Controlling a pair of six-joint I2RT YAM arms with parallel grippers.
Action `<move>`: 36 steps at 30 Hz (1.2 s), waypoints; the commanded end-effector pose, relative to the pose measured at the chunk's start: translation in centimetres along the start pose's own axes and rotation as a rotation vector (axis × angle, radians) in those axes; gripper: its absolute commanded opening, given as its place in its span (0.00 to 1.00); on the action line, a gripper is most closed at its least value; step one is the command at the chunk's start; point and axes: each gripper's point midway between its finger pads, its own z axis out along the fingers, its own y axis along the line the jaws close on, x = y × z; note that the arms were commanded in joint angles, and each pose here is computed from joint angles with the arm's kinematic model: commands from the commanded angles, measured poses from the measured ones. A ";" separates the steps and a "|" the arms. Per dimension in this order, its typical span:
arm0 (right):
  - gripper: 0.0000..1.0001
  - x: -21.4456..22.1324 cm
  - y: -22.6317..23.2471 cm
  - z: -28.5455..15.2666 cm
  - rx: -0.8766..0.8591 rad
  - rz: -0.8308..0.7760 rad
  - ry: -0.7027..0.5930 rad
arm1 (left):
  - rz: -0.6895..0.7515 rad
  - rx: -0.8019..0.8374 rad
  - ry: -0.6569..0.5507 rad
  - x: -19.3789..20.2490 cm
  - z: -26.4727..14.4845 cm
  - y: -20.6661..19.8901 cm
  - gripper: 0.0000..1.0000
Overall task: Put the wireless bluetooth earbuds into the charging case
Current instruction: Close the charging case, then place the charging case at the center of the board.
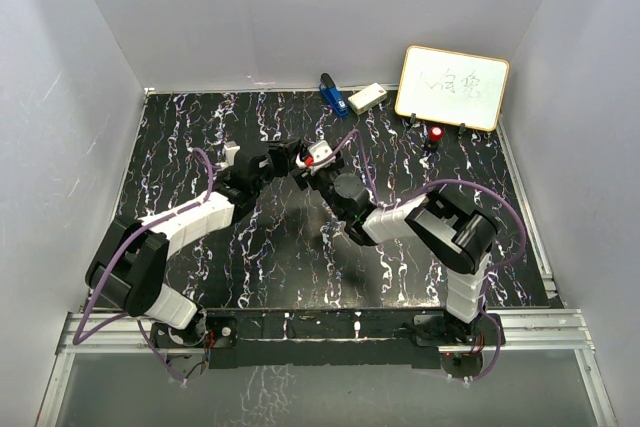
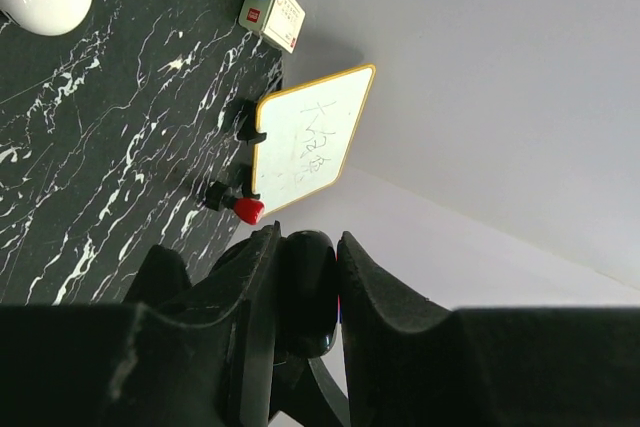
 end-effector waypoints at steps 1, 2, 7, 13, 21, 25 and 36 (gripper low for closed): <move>0.68 -3.4 -1.8 1.3 0.112 0.018 -0.105 | -0.004 0.023 -0.005 0.2 -0.9 -1.2 0.00; 0.68 -3.4 -2.0 1.3 0.125 0.017 -0.104 | -0.002 0.020 -0.008 0.1 -1.1 -1.1 0.00; 0.69 -3.0 -3.2 1.1 0.175 0.001 -0.091 | 0.001 -0.009 -0.025 -0.5 -1.9 -0.1 0.00; 0.69 -2.7 -4.3 0.4 0.204 -0.014 -0.078 | 0.002 -0.037 -0.054 -1.3 -2.4 1.0 0.00; 0.69 -1.9 -5.9 -1.1 0.232 -0.030 -0.036 | 0.006 -0.051 -0.074 -2.0 -2.8 1.7 0.00; 0.72 -1.3 -7.3 -3.5 0.276 0.019 0.032 | 0.083 -0.073 -0.127 -4.1 -2.8 1.9 0.00; 0.89 -1.5 -5.2 -6.4 0.114 0.156 0.300 | 0.426 -0.193 -0.076 -6.4 -0.2 6.2 0.00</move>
